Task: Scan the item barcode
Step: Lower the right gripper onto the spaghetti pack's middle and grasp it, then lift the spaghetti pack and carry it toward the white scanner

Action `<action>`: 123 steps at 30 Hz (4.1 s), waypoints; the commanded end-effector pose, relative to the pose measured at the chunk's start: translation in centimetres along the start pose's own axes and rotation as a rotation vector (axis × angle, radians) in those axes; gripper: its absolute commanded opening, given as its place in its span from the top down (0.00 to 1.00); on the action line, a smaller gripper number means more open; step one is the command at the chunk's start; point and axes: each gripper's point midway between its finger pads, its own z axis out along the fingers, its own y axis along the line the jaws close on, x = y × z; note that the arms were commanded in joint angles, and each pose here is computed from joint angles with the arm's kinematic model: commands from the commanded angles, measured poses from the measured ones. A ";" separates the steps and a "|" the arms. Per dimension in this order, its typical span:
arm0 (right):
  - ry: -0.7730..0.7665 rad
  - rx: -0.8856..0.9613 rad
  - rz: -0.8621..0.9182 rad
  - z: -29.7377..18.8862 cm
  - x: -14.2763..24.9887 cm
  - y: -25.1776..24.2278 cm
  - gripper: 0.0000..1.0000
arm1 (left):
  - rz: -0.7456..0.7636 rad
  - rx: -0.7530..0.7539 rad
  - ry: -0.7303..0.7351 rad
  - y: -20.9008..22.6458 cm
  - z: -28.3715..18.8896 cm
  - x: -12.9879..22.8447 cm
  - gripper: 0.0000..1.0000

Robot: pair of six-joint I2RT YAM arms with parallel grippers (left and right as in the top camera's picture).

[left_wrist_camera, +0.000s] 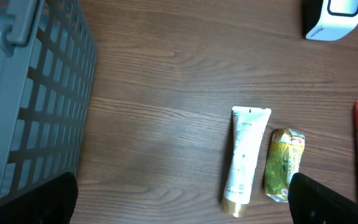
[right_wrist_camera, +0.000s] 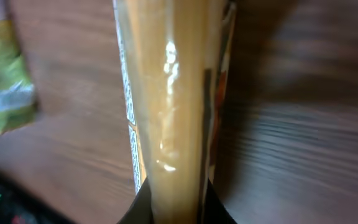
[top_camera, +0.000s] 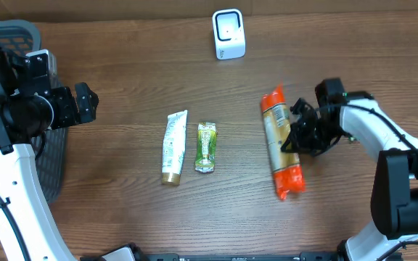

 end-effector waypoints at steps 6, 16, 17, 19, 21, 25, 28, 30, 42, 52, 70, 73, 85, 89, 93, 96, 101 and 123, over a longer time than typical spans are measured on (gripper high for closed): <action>-0.367 0.782 0.296 -11.8 -2.6 -4.3 0.96 | 0.015 0.012 -0.014 -0.2 -0.3 -0.4 0.00; -0.315 1.185 0.020 -7.6 -2.0 -2.6 0.96 | 0.015 0.012 -0.014 -0.2 -0.3 -0.4 0.01; -0.316 1.185 -0.009 -6.2 -2.4 -2.0 0.96 | 0.016 0.012 -0.014 -0.2 -0.3 -0.4 0.01; -0.324 1.163 -0.035 -4.7 -2.8 -1.1 0.94 | 0.015 0.012 -0.014 -0.2 -0.3 -0.4 0.01; -0.328 1.112 -0.055 -3.4 -3.0 0.0 0.71 | 0.015 0.012 -0.014 -0.2 -0.3 -0.4 0.00; -0.241 0.963 -0.167 -0.4 -2.7 2.2 0.48 | 0.016 0.012 -0.014 -0.2 -0.3 -0.4 0.01; -0.147 0.825 -0.237 1.7 -1.9 3.7 0.34 | 0.015 0.012 -0.014 -0.2 -0.3 -0.4 0.01; -0.126 0.760 -0.224 2.1 -1.8 4.3 0.32 | 0.016 0.012 -0.014 -0.2 -0.3 -0.4 0.00; -0.253 0.498 0.030 -6.8 -5.3 1.9 0.17 | 0.015 0.012 -0.014 -0.2 -0.3 -0.4 0.00; -0.110 0.368 -0.034 -2.3 -3.0 -1.2 0.00 | 0.015 0.012 -0.014 -0.2 -0.3 -0.4 0.00; -0.144 0.419 -0.137 2.6 -2.3 -3.4 0.12 | 0.015 0.012 -0.014 -0.2 -0.3 -0.4 0.01; -0.139 0.419 -0.135 2.7 -2.1 -3.4 0.29 | 0.015 0.012 -0.013 -0.2 -0.3 -0.4 0.00; -0.142 0.160 -0.140 0.4 -3.3 1.8 0.96 | 0.015 0.012 -0.014 -0.2 -0.3 -0.4 0.01; -0.136 -0.116 -0.284 -2.8 -2.9 7.7 0.96 | 0.015 0.012 -0.014 -0.2 -0.3 -0.4 0.00; -0.174 -0.356 -0.426 -6.0 -1.9 12.7 0.96 | 0.015 0.012 -0.014 -0.2 -0.3 -0.4 0.01; -0.196 -0.477 -0.500 -7.7 -0.9 14.9 0.96 | 0.015 0.012 -0.014 -0.2 -0.3 -0.4 0.00; -0.239 -0.568 -0.542 -10.2 -0.2 16.7 0.96 | 0.015 0.012 -0.014 -0.2 -0.3 -0.4 0.00; -0.347 -0.614 -0.466 -15.1 -1.9 16.6 0.97 | 0.015 0.012 -0.014 -0.2 -0.3 -0.4 0.00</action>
